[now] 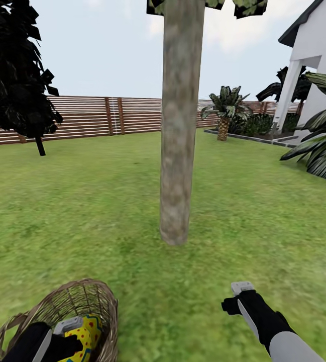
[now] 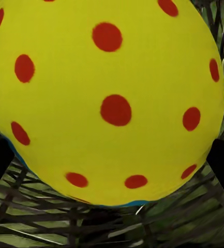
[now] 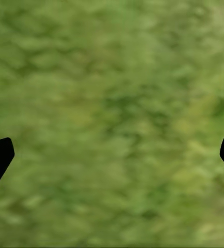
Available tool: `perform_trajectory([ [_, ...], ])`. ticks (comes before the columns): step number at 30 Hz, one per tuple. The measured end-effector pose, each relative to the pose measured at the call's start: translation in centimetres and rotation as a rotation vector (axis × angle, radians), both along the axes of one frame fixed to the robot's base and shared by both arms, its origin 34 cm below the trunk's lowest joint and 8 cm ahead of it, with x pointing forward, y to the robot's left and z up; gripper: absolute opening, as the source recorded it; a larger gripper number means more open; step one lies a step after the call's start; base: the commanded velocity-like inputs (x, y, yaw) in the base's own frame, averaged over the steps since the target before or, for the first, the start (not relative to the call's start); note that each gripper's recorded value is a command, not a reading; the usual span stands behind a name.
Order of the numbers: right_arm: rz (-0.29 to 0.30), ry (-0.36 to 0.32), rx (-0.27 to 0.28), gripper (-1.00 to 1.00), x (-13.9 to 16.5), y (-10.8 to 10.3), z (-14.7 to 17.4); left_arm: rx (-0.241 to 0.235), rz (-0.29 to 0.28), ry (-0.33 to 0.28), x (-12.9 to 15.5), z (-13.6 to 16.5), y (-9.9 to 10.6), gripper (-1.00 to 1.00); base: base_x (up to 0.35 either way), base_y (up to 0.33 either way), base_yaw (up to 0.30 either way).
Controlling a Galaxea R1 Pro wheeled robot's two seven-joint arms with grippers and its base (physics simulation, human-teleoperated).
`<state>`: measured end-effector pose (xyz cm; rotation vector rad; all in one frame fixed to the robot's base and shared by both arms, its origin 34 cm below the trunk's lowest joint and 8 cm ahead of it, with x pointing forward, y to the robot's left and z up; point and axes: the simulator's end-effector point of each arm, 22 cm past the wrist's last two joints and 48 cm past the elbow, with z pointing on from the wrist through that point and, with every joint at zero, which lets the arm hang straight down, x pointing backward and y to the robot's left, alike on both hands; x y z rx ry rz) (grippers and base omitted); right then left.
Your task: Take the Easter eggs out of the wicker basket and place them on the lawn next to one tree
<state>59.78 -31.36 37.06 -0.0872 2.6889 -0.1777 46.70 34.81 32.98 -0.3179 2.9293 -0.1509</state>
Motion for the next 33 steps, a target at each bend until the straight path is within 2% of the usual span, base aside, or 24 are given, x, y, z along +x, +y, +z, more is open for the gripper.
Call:
perform_trajectory([
  [9, 0.0, 0.0, 0.0, 1.0, 0.5, 0.0, 2.0, -0.002, 0.0, 0.0, 0.5, 2.0, -0.2, -1.0, 0.0, 0.0, 0.103],
  [33, -0.002, 0.018, -0.001, 1.0, 1.0, -0.1, 6.6, -0.002, -0.001, 0.001, 1.6, 7.1, -0.2, -1.0, 0.0, 0.0, 0.002],
])
